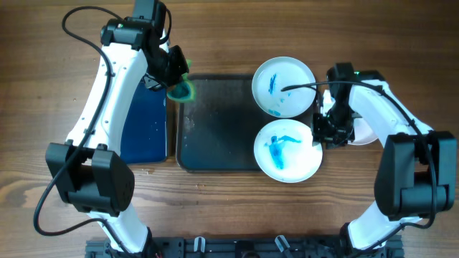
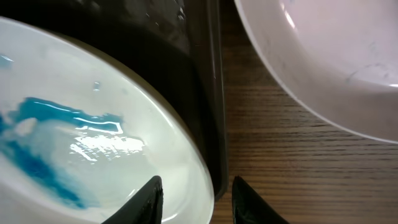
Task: Clean dirty plates on tray and stack at the side
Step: 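Grasp the lower-right stained plate with the right gripper and lift it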
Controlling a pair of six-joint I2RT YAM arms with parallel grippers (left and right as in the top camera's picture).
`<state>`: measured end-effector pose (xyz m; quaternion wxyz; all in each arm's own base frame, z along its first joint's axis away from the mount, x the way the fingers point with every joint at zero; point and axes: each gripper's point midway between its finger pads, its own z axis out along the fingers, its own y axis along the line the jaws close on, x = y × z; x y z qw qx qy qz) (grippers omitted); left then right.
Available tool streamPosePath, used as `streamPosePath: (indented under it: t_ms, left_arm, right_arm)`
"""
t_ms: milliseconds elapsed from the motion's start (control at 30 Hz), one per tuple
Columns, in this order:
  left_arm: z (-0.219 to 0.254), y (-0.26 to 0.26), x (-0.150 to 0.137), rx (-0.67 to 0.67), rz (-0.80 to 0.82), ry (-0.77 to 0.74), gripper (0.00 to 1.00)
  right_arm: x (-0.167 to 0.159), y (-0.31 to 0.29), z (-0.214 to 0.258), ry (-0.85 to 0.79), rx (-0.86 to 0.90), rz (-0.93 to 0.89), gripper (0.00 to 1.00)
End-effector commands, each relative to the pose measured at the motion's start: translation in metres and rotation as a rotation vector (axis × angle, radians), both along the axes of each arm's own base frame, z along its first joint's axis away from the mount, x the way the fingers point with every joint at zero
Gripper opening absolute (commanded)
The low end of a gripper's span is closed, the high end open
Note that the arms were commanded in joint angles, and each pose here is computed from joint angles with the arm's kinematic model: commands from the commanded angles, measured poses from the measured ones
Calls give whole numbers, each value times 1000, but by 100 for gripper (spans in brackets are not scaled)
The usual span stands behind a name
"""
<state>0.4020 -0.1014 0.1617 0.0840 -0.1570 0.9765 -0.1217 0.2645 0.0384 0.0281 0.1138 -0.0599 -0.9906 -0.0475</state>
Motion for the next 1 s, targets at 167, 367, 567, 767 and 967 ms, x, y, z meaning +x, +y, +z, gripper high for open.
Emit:
streamPosePath:
  t_ms: [167,367,567,767,967]
  left_arm:
    - [0,-4,3,-9,-6,-4,4]
    - [0,-5,3,-9,-6,-4,4]
    - [0,-5,3,-9,-6,-2,4]
    - [0,-5,3,-10,-6,-3,4]
    - [-1,-4,-1,-6,-6,13,4]
  right_arm:
    - [-23,-3,-20,68,-17,-7,14]
    - [-24,-3,-19,72,-17,-7,4]
    - [-23,10,3,32,39,3,4]
    - [-8,73,59,-172,196,131,4]
    - [17,144,64,-366,180,165,4]
